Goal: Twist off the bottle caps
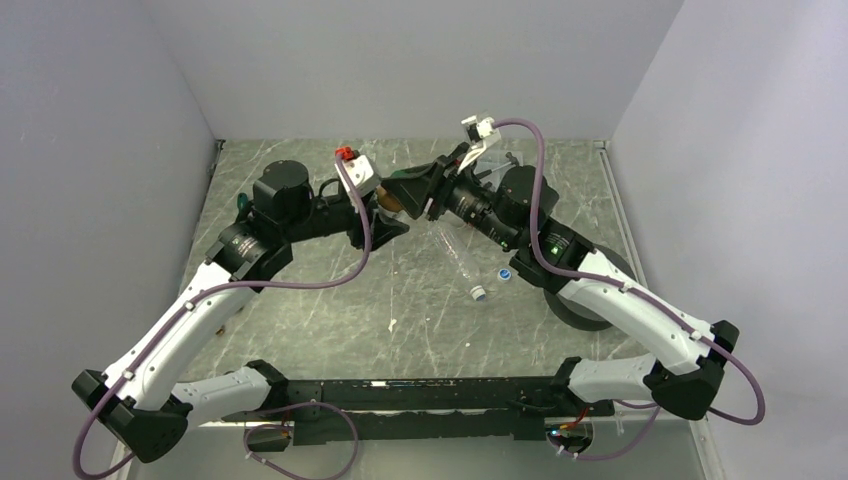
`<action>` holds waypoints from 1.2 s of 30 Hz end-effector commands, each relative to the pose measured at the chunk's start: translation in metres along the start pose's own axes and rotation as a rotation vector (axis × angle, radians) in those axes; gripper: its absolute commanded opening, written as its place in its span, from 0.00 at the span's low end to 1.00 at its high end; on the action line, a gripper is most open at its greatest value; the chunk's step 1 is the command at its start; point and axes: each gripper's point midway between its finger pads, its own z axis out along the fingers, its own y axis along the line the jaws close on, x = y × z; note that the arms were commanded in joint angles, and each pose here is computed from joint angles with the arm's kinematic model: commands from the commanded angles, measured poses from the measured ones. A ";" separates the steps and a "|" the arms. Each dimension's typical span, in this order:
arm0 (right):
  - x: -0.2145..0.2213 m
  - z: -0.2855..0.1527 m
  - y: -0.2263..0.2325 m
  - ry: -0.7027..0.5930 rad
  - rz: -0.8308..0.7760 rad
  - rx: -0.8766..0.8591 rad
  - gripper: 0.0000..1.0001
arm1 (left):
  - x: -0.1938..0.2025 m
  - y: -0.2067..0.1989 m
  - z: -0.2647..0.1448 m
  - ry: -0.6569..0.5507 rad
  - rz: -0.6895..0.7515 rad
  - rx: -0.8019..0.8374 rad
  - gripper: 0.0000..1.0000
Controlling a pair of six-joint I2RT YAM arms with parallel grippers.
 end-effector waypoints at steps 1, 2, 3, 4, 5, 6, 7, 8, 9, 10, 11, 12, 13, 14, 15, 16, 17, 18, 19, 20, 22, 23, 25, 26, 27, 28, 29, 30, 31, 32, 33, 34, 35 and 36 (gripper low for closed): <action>-0.035 -0.003 0.002 -0.107 -0.013 0.052 0.56 | -0.030 0.000 -0.008 -0.081 0.033 -0.009 0.36; -0.037 -0.003 -0.002 -0.114 0.002 0.081 0.61 | -0.029 0.001 -0.008 -0.080 0.036 -0.018 0.34; -0.039 -0.004 -0.005 -0.122 0.017 0.103 0.63 | -0.029 0.003 -0.009 -0.079 0.039 -0.029 0.32; -0.042 -0.004 -0.007 -0.133 0.034 0.122 0.63 | -0.029 0.005 -0.009 -0.079 0.043 -0.041 0.29; -0.044 -0.005 -0.008 -0.142 0.053 0.131 0.63 | -0.029 0.008 -0.010 -0.081 0.049 -0.059 0.27; -0.047 -0.005 -0.008 -0.153 0.072 0.140 0.63 | -0.029 0.012 -0.010 -0.081 0.053 -0.078 0.25; -0.048 -0.004 -0.008 -0.157 0.090 0.144 0.63 | -0.030 0.015 -0.011 -0.083 0.057 -0.094 0.22; -0.049 -0.002 -0.006 -0.158 0.100 0.140 0.62 | -0.030 0.017 -0.011 -0.083 0.059 -0.108 0.20; -0.048 0.000 -0.007 -0.148 0.107 0.150 0.62 | -0.031 0.020 -0.011 -0.082 0.061 -0.123 0.18; -0.045 0.003 -0.007 -0.136 0.113 0.156 0.61 | -0.031 0.022 -0.011 -0.081 0.063 -0.136 0.16; -0.045 0.006 -0.007 -0.130 0.116 0.158 0.61 | -0.032 0.025 -0.011 -0.081 0.065 -0.147 0.14; -0.043 0.009 -0.006 -0.121 0.118 0.160 0.60 | -0.033 0.027 -0.012 -0.082 0.067 -0.157 0.13; -0.041 0.012 -0.005 -0.111 0.120 0.160 0.60 | -0.033 0.029 -0.012 -0.082 0.069 -0.168 0.13; -0.040 0.015 -0.005 -0.103 0.120 0.159 0.60 | -0.033 0.030 -0.012 -0.084 0.070 -0.178 0.12; -0.038 0.018 -0.004 -0.096 0.122 0.158 0.60 | -0.034 0.032 -0.012 -0.084 0.070 -0.185 0.11; -0.037 0.020 -0.004 -0.090 0.123 0.160 0.60 | -0.033 0.033 -0.012 -0.081 0.070 -0.189 0.11; -0.037 0.022 -0.004 -0.088 0.124 0.165 0.60 | -0.034 0.033 -0.012 -0.083 0.068 -0.191 0.10; -0.035 0.023 -0.007 -0.081 0.126 0.178 0.60 | -0.035 0.033 -0.012 -0.086 0.069 -0.192 0.10; -0.034 0.025 -0.009 -0.077 0.125 0.191 0.60 | -0.034 0.033 -0.012 -0.087 0.069 -0.190 0.10; -0.032 0.026 -0.012 -0.071 0.125 0.207 0.60 | -0.035 0.033 -0.012 -0.088 0.069 -0.190 0.09; -0.027 0.028 -0.019 -0.058 0.122 0.240 0.60 | -0.034 0.033 -0.012 -0.088 0.067 -0.191 0.09; -0.025 0.029 -0.021 -0.053 0.122 0.253 0.60 | -0.034 0.032 -0.012 -0.087 0.068 -0.190 0.09; -0.023 0.029 -0.025 -0.048 0.124 0.276 0.59 | -0.034 0.032 -0.012 -0.087 0.068 -0.190 0.08; -0.021 0.030 -0.026 -0.043 0.125 0.278 0.58 | -0.033 0.032 -0.012 -0.087 0.068 -0.189 0.08; -0.020 0.031 -0.025 -0.041 0.129 0.272 0.57 | -0.033 0.032 -0.012 -0.088 0.067 -0.189 0.08; -0.021 0.031 -0.023 -0.045 0.135 0.262 0.55 | -0.033 0.032 -0.012 -0.089 0.067 -0.188 0.08; -0.020 0.031 -0.022 -0.048 0.141 0.251 0.51 | -0.032 0.032 -0.012 -0.087 0.065 -0.187 0.08; -0.020 0.032 -0.020 -0.053 0.146 0.240 0.47 | -0.031 0.032 -0.012 -0.086 0.064 -0.186 0.07; -0.019 0.032 -0.019 -0.057 0.151 0.232 0.42 | -0.032 0.031 -0.012 -0.088 0.065 -0.186 0.07; -0.020 0.032 -0.018 -0.059 0.154 0.223 0.37 | -0.031 0.031 -0.012 -0.087 0.063 -0.185 0.07; -0.020 0.032 -0.016 -0.061 0.158 0.217 0.31 | -0.030 0.031 -0.012 -0.086 0.064 -0.185 0.07; -0.020 0.032 -0.015 -0.061 0.159 0.209 0.26 | -0.029 0.031 -0.012 -0.083 0.063 -0.183 0.07; -0.020 0.032 -0.013 -0.061 0.161 0.198 0.21 | -0.029 0.030 -0.012 -0.083 0.061 -0.181 0.07; -0.022 0.032 -0.011 -0.066 0.162 0.183 0.16 | -0.030 0.030 -0.012 -0.085 0.061 -0.178 0.07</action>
